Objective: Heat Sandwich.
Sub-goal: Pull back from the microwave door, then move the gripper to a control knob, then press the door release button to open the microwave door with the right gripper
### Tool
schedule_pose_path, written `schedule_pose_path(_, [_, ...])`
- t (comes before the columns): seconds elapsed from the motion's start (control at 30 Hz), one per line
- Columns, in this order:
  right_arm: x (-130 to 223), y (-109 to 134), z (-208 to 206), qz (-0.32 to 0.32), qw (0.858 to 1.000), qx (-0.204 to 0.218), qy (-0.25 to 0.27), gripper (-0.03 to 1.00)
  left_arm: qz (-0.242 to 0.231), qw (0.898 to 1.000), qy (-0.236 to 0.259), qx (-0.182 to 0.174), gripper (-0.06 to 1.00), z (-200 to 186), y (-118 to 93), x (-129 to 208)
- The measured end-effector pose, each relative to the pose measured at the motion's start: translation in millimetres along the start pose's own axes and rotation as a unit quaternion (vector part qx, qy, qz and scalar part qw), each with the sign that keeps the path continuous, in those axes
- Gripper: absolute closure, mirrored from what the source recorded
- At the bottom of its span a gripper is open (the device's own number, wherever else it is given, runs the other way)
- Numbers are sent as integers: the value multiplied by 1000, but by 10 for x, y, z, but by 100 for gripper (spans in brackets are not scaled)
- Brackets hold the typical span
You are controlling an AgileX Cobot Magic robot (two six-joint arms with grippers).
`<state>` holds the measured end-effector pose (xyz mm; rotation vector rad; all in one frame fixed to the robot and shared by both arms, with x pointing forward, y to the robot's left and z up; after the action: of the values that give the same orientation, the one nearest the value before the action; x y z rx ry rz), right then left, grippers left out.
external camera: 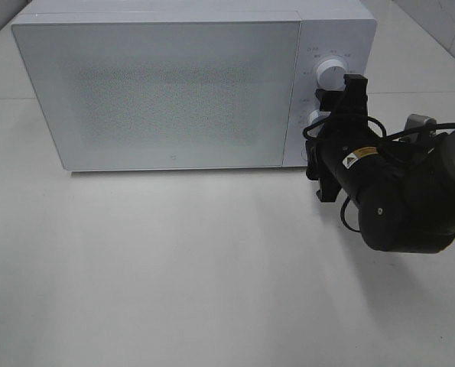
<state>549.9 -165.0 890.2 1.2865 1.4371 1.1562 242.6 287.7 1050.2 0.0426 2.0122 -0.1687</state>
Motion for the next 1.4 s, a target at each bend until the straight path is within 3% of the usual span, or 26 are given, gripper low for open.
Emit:
schedule_pose_path(0.3, [-63,63,-254,-12,1000,12,23,21,0,1000,0,0,6,0,0,0])
schedule_pose_path(0.53, [-47,116,-456,-50,994,64,71,21,0,1000,0,0,6,0,0,0])
schedule_pose_path(0.7, [-36,195,-567,-81,987,104,96,21,0,1000,0,0,6,0,0,0])
schedule_pose_path(0.9, [-55,341,-718,-173,969,123,130,21,0,1000,0,0,6,0,0,0])
schedule_pose_path(1.13, [-182,503,-827,-286,928,163,171,21,0,1000,0,0,6,0,0,0])
schedule_pose_path(1.17, [-213,577,-848,-327,911,168,188,21,0,1000,0,0,6,0,0,0])
schedule_pose_path(1.27, [-244,637,-864,-362,893,174,204,21,-1,1000,0,0,6,0,0,0])
schedule_pose_path(1.33, [-271,712,-892,-418,858,182,235,21,-1,1000,0,0,6,0,0,0])
schedule_pose_path(1.37, [-271,712,-892,-418,858,182,235,21,-1,1000,0,0,6,0,0,0])
schedule_pose_path(1.4, [-272,728,-900,-441,842,184,249,21,-1,1000,0,0,6,0,0,0])
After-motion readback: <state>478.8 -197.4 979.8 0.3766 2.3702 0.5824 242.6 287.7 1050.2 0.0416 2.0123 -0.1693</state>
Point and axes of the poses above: a point on each arm's last joint axis where the gripper is mounted, z pointing out along that axis toward the gripper, y along the wrist's bending axis when the last joint is at zero, x = y × z, the point moved 1 cm from there along z, pointing out along that axis toward the gripper, and after that the axes turned 5 degrees about -z, right-handed, at the moved point
